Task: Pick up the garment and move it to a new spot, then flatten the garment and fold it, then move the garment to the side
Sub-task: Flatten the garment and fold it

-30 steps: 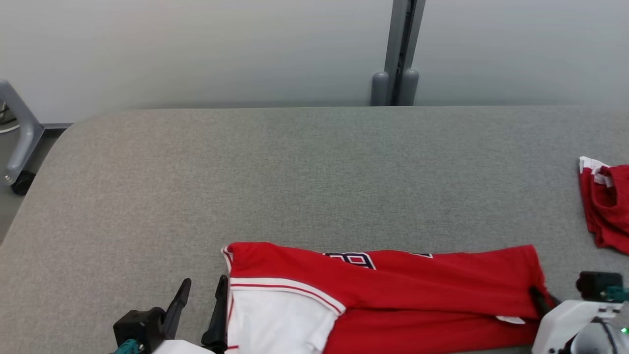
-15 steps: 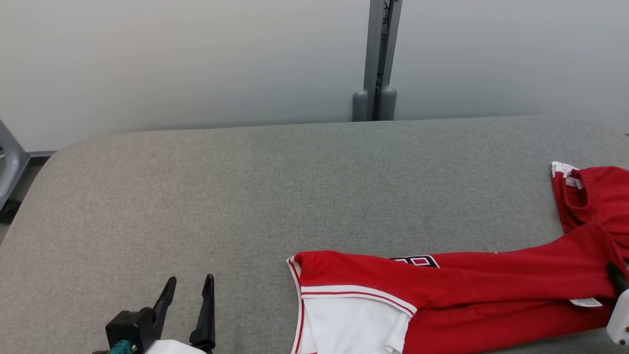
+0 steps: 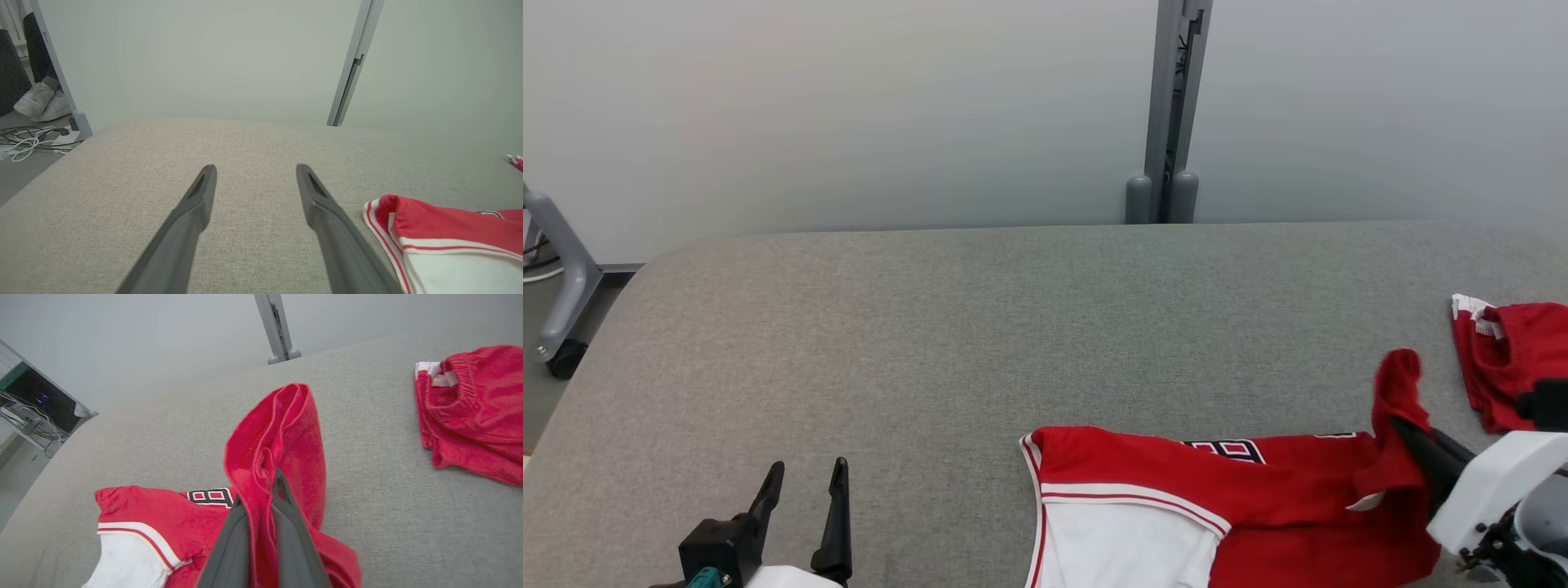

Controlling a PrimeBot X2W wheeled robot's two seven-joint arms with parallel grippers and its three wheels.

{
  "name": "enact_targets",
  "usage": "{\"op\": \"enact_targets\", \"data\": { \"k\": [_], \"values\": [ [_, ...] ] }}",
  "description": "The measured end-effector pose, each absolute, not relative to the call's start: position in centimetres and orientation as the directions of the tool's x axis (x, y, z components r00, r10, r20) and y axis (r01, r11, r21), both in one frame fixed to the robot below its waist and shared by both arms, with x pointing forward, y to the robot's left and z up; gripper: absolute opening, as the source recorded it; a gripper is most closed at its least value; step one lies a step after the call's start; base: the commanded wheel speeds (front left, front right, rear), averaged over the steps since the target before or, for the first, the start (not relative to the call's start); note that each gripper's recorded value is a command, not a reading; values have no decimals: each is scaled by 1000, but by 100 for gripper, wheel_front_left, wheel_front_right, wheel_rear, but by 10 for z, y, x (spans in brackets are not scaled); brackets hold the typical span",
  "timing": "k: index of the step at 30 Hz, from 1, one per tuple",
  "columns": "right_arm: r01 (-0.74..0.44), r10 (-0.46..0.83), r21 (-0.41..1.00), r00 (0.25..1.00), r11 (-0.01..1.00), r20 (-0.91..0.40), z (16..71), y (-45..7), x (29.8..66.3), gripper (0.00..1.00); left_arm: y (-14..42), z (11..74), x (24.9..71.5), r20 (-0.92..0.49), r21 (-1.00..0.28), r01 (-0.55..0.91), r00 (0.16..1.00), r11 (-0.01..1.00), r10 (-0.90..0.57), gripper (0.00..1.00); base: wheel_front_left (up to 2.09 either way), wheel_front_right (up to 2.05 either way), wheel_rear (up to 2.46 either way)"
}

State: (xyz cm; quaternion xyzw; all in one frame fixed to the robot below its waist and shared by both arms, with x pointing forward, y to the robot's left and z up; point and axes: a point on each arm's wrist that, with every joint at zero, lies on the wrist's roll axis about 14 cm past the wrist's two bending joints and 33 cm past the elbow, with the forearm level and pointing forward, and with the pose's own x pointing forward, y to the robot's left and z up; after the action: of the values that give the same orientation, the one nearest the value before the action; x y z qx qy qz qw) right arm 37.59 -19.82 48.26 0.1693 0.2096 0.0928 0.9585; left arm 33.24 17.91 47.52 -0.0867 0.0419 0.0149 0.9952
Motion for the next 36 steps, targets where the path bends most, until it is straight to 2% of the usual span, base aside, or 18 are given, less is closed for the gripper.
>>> {"op": "enact_targets", "data": {
  "k": [7,14,20,36],
  "values": [
    [-309,499,503,814,807,-299,507,-103,363,0,196,476,323,-74,-174,-85,995,981,73,100,0,0,0],
    [-403,623,569,735,717,-266,508,-39,350,0,207,478,316,-67,-176,-120,992,977,109,100,0,0,0],
    [-437,678,590,682,679,-274,490,1,339,0,212,480,313,-60,-177,-134,990,975,125,100,0,0,0],
    [-486,688,546,680,683,-255,458,42,349,0,206,478,318,-69,-188,-127,991,974,116,100,0,0,0]
  ]
}}
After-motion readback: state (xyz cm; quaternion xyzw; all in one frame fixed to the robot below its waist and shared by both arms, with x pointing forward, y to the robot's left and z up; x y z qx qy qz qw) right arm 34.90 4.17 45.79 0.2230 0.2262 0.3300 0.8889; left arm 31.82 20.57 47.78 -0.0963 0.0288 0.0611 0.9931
